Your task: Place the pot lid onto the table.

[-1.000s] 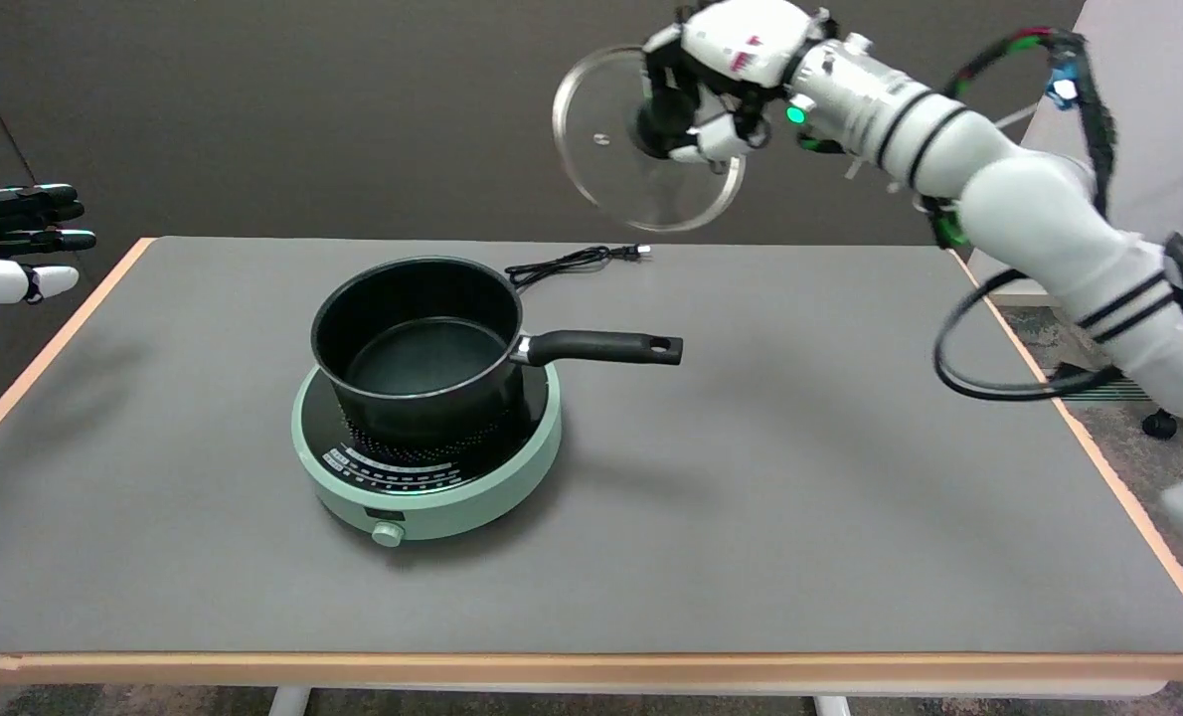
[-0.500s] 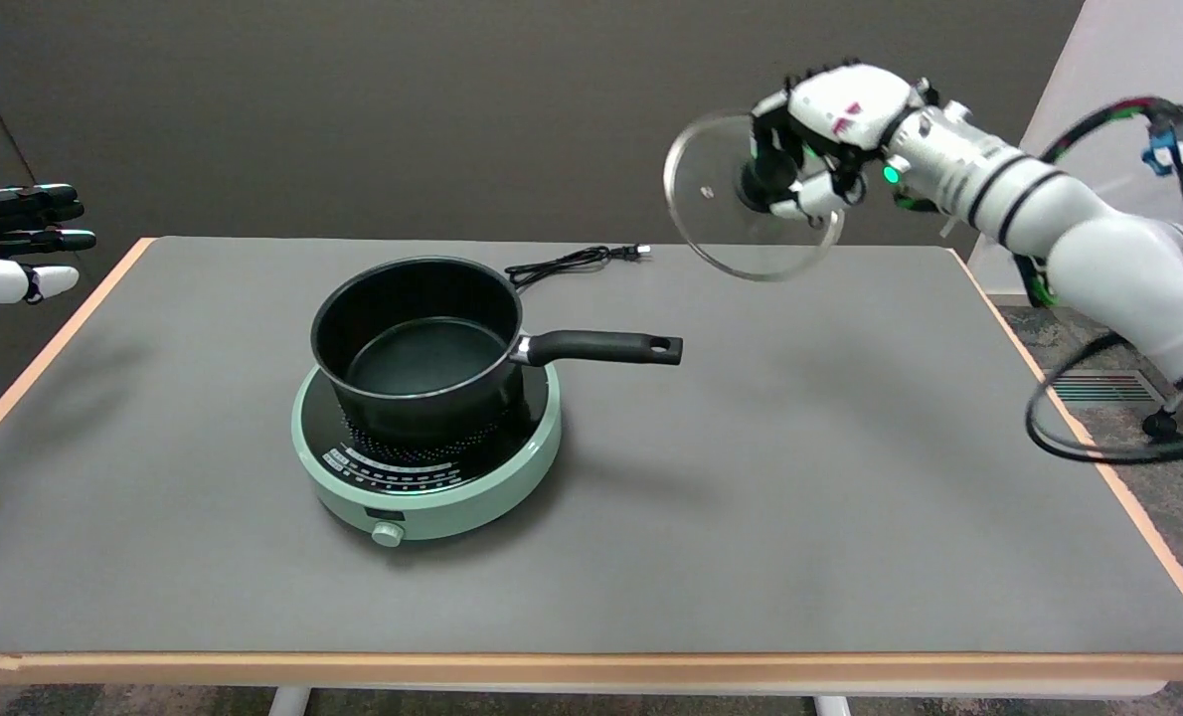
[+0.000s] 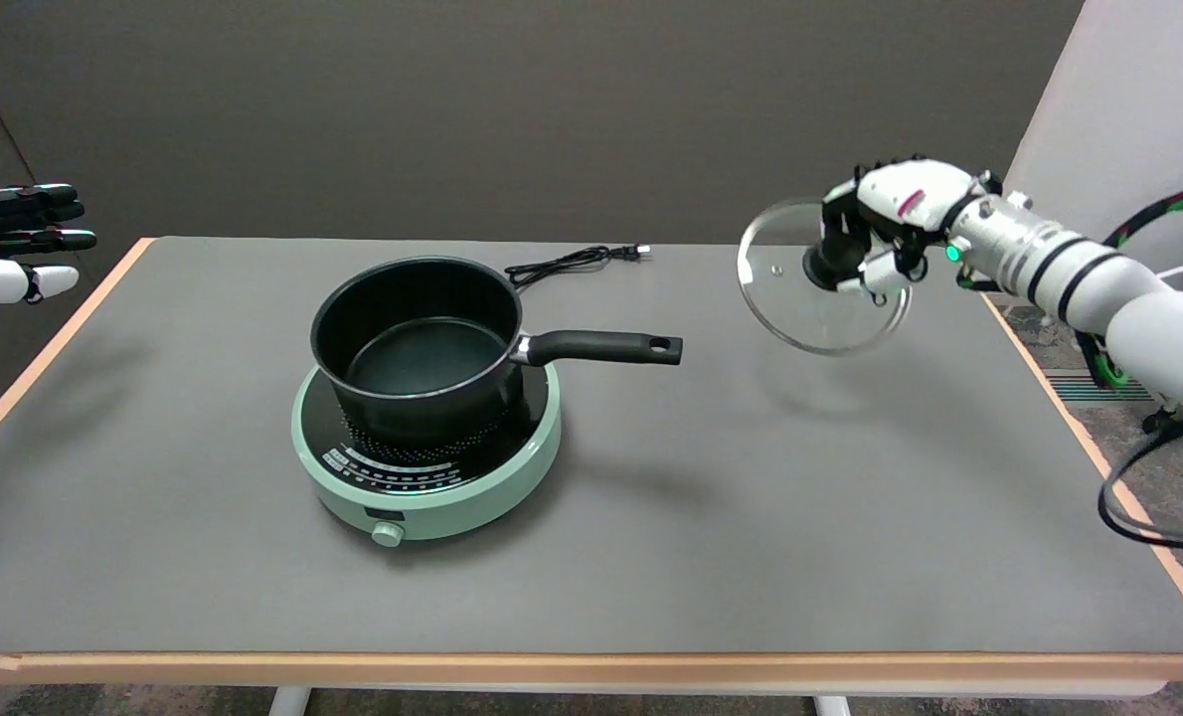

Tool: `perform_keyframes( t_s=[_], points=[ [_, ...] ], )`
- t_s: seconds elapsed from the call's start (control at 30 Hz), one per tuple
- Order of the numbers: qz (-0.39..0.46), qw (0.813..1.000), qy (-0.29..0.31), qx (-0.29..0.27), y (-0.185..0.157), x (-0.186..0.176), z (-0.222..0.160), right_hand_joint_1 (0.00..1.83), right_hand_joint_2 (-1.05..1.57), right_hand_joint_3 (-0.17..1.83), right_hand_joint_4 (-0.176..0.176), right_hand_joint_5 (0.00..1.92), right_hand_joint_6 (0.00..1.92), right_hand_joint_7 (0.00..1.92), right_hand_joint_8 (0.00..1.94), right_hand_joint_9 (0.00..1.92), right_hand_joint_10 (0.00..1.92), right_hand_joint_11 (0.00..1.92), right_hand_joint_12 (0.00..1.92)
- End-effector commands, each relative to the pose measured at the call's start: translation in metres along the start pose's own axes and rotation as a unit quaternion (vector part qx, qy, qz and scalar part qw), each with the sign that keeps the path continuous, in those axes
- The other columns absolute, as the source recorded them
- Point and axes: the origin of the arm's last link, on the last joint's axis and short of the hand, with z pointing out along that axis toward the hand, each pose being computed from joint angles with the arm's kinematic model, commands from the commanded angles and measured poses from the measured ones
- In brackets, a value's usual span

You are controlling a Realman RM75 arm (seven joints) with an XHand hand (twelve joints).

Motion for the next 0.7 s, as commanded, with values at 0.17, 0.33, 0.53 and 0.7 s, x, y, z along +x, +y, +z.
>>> perform_keyframes(
  t_s=[0.17, 0.33, 0.53, 0.7],
  points=[
    [0.019, 0.995, -0.1, -0.005, 0.005, -0.073, -0.027, 1.19, 0.99, 0.42, -0.014, 0.76, 1.33, 0.95, 1.23, 0.87, 1.77, 0.66, 1.16],
    [0.038, 0.992, -0.117, 0.007, -0.004, -0.085, -0.027, 1.19, 0.99, 0.42, -0.015, 0.76, 1.33, 0.95, 1.23, 0.87, 1.77, 0.66, 1.16],
    [0.044, 0.991, -0.127, 0.011, -0.007, -0.093, -0.028, 1.19, 0.98, 0.42, -0.016, 0.76, 1.32, 0.95, 1.23, 0.87, 1.77, 0.66, 1.16],
    [0.051, 0.99, -0.133, 0.005, -0.006, -0.101, -0.029, 1.19, 0.98, 0.42, -0.016, 0.76, 1.33, 0.95, 1.23, 0.87, 1.77, 0.66, 1.16]
  ],
)
